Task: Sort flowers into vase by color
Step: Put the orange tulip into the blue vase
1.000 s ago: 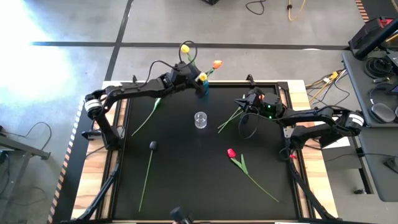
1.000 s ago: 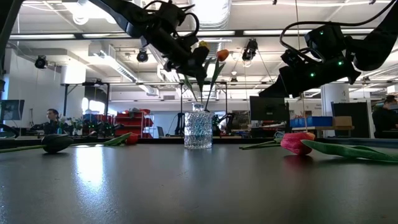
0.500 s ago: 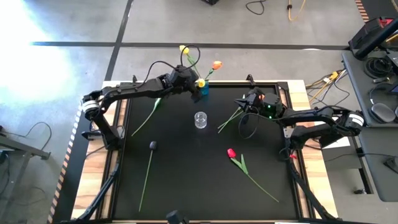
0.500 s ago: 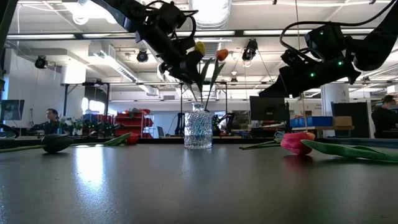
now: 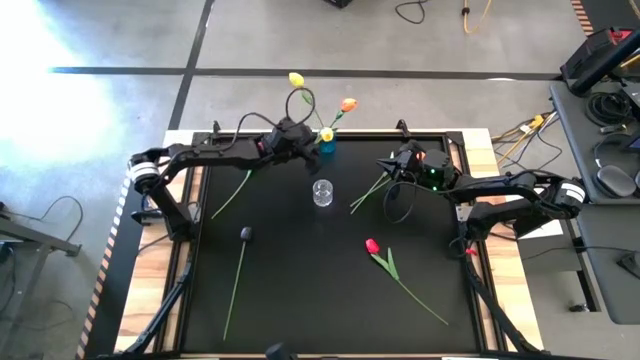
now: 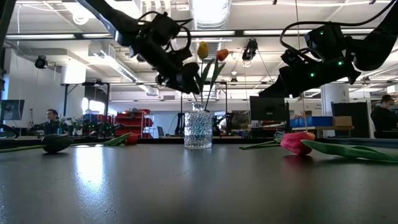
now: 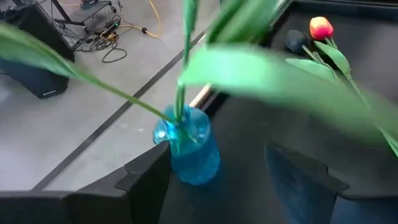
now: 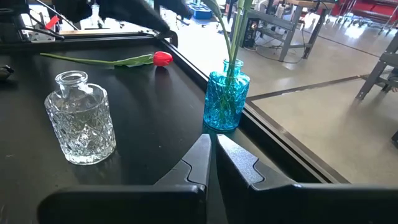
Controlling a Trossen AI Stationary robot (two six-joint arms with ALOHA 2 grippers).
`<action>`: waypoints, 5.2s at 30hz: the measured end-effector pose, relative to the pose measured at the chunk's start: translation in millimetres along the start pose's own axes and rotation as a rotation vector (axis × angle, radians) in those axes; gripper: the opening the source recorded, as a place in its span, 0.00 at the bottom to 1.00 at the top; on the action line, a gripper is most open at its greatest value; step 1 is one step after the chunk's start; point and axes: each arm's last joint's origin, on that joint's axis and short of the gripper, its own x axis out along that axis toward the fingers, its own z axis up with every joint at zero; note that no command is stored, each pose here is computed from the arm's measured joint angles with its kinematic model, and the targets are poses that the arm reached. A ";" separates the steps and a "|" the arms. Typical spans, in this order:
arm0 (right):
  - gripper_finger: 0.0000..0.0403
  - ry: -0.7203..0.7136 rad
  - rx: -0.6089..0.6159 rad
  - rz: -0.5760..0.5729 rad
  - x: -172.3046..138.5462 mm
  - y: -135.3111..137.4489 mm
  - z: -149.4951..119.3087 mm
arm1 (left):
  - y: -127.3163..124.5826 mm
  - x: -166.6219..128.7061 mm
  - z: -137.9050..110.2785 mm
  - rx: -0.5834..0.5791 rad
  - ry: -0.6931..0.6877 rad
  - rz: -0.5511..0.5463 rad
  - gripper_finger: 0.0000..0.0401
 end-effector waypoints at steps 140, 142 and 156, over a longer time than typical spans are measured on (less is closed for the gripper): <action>0.03 -0.868 0.071 0.052 126.1 -168.8 154.9 | 39.0 -65.9 -90.8 -0.295 -0.563 -0.365 0.29; 0.03 -0.867 0.121 0.035 130.1 -168.7 147.9 | 38.8 -65.9 -91.9 -0.296 -0.559 -0.366 0.29; 0.03 -0.834 0.337 -0.144 147.7 -121.3 122.0 | 38.8 -65.4 -93.2 -0.297 -0.553 -0.357 0.29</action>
